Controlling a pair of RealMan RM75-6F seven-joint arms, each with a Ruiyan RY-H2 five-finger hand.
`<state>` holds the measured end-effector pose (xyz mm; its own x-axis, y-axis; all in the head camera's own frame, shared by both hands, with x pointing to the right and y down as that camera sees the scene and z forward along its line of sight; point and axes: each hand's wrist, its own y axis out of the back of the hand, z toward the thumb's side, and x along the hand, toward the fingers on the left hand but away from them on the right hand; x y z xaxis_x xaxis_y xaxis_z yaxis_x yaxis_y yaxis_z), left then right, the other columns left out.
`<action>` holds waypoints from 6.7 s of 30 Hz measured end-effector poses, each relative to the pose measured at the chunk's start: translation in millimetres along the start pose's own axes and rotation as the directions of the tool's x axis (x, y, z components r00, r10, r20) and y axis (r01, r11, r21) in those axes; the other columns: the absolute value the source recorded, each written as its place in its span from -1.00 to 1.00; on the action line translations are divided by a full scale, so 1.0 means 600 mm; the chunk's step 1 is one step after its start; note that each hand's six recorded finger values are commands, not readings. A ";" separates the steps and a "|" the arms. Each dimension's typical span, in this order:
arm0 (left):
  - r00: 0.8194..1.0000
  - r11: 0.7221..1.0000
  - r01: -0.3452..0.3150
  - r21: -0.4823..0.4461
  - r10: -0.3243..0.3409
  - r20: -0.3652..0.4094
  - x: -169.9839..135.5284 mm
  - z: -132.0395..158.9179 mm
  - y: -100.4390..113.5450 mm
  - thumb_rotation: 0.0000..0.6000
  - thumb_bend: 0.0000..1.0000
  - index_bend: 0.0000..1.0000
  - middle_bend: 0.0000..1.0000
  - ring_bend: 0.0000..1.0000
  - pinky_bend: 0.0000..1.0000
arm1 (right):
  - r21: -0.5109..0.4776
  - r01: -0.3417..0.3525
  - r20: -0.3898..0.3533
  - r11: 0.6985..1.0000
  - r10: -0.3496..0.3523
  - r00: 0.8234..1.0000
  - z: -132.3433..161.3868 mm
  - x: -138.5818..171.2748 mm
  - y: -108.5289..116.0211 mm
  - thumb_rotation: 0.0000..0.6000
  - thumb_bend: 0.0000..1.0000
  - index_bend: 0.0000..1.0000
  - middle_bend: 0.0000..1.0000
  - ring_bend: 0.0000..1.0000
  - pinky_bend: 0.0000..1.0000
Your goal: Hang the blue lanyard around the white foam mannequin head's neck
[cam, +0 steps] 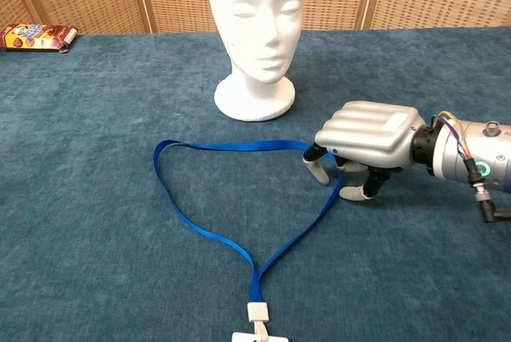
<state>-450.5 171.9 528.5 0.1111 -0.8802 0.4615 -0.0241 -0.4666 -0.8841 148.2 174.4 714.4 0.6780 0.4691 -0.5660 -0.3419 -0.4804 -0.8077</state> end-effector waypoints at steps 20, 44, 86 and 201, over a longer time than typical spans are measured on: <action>1.000 1.000 0.000 0.000 0.000 -0.003 -0.001 -0.004 -0.001 0.30 -0.71 -0.10 0.00 -0.20 -0.53 | -0.015 -0.008 -0.002 1.000 0.008 1.000 0.005 -0.003 -0.006 1.00 -0.11 0.06 1.00 1.00 1.00; 1.000 1.000 -0.009 0.004 0.009 0.020 0.005 0.003 -0.001 0.31 -0.71 -0.10 0.00 -0.20 -0.53 | -0.054 -0.005 0.013 0.999 0.005 1.000 0.000 0.002 -0.005 1.00 0.01 0.10 1.00 1.00 1.00; 0.781 0.883 0.019 0.469 -0.306 0.545 0.129 0.256 -0.105 1.00 -0.42 -0.04 1.00 1.00 1.00 | -0.093 -0.005 0.038 0.996 0.009 0.999 -0.001 0.001 -0.001 1.00 0.02 0.13 1.00 1.00 1.00; 0.680 0.763 0.065 0.643 -0.506 0.531 0.196 0.430 -0.269 0.70 -0.18 0.01 1.00 1.00 1.00 | -0.158 -0.004 0.097 0.987 0.019 0.995 -0.022 0.010 -0.030 1.00 0.02 0.17 1.00 1.00 1.00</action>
<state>-177.1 166.4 706.6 0.6155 -0.3160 0.7220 0.6277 -0.3574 -0.6915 167.1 176.2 727.4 0.6049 0.5294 -0.5948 -0.2372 -0.5933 -0.7693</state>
